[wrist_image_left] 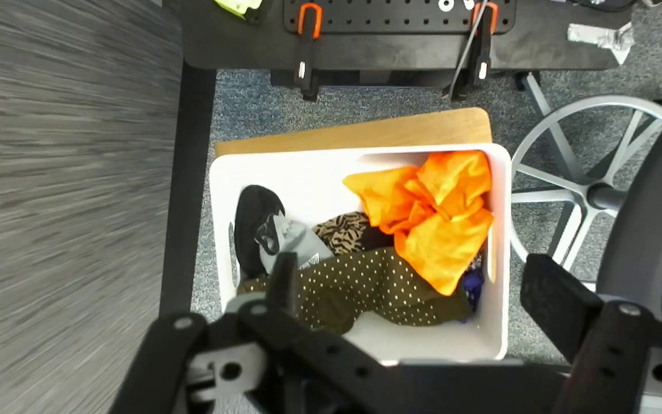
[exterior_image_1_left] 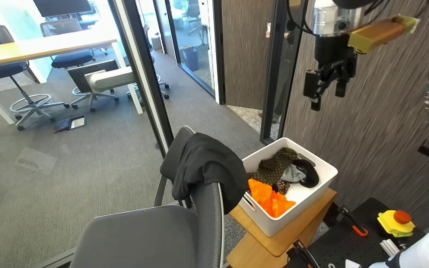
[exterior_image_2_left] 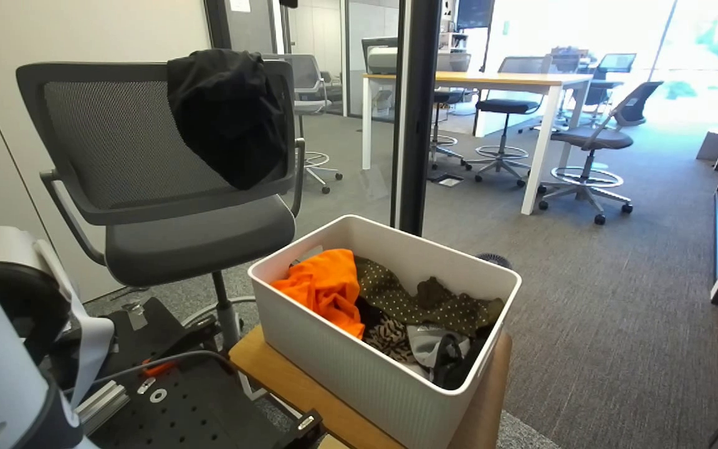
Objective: Remove the black clothing from the storage bin and place it on backrest of the grey chair
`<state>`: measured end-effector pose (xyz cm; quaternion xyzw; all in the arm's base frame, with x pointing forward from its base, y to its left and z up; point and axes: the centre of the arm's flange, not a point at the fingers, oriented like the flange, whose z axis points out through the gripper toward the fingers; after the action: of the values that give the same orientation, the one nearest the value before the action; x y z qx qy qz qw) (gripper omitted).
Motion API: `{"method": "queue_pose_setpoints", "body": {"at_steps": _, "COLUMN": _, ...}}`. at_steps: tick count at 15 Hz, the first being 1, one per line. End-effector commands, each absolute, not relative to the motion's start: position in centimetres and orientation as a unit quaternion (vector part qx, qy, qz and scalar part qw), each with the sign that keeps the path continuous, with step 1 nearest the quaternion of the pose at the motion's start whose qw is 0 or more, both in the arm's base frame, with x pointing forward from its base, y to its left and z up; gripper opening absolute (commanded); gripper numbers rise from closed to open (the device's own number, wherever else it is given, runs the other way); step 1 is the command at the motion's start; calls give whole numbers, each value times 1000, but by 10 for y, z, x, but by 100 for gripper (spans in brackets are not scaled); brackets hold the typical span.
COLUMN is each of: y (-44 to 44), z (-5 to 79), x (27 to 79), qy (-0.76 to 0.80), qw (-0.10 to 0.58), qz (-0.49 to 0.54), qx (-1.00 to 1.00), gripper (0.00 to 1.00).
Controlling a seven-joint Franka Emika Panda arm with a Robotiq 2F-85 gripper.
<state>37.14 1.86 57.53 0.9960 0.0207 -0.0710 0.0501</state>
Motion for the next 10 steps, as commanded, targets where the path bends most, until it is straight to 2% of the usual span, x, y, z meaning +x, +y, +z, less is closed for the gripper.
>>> {"method": "queue_pose_setpoints", "body": {"at_steps": 1, "y": 3, "z": 538, "x": 298, "qy": 2, "qw": 29, "qz": -47, "qx": 998, "gripper": 100}}
{"method": "queue_pose_setpoints", "body": {"at_steps": 10, "y": -11, "z": 522, "x": 288, "qy": -3, "qw": 18, "qz": -47, "qx": 999, "gripper": 100}}
